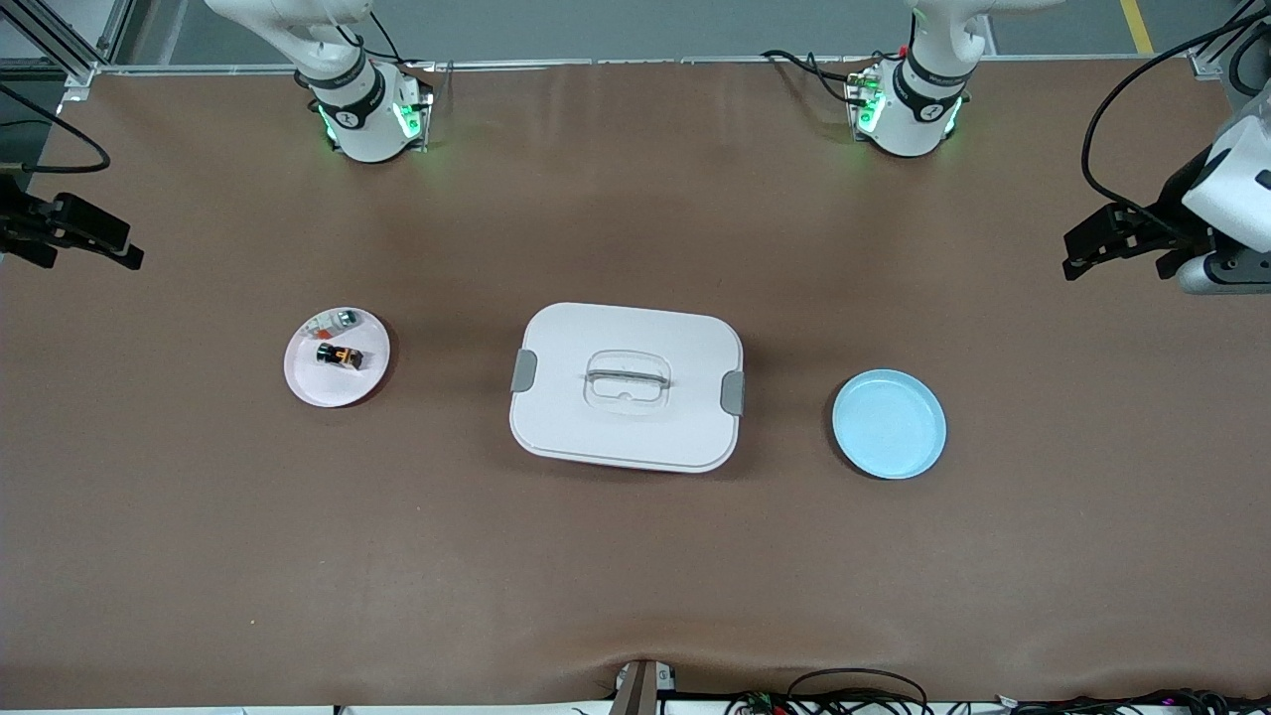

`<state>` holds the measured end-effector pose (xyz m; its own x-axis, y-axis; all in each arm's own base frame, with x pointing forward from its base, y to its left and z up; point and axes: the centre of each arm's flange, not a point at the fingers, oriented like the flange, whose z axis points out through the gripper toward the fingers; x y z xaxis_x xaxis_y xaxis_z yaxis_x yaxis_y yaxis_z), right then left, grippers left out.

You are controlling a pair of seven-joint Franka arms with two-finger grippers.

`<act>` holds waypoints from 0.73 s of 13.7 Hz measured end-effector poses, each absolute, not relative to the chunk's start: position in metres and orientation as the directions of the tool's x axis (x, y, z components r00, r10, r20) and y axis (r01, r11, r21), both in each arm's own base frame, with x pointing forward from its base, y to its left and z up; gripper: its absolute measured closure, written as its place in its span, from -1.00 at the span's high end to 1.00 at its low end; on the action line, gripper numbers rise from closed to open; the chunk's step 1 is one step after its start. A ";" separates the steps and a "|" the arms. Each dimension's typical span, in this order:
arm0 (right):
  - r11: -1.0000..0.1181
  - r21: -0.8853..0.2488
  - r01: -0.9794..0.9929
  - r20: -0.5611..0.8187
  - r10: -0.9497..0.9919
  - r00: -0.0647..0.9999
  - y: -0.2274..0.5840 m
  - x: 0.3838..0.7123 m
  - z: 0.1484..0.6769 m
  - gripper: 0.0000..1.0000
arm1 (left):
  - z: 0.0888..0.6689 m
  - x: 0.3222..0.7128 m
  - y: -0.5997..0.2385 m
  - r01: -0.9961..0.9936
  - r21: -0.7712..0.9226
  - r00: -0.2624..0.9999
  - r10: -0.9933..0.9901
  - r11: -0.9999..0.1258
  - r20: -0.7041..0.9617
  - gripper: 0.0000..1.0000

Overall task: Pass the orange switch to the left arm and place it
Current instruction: 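Move the right gripper toward the white plate with the orange switch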

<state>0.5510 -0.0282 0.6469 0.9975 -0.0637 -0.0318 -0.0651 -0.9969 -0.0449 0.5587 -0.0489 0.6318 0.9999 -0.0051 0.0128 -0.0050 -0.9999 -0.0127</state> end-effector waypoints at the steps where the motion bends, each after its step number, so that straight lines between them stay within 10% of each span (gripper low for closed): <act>1: -0.996 -0.045 -0.071 -0.032 -0.069 0.997 -0.031 0.551 0.647 1.00 | 0.632 0.559 -0.049 -0.005 -0.013 1.000 -0.005 -1.000 0.013 1.00; 10: -0.996 -0.041 -0.073 -0.043 -0.071 0.997 -0.034 0.554 0.640 1.00 | 0.633 0.559 -0.049 -0.006 -0.013 1.000 -0.006 -1.000 0.014 1.00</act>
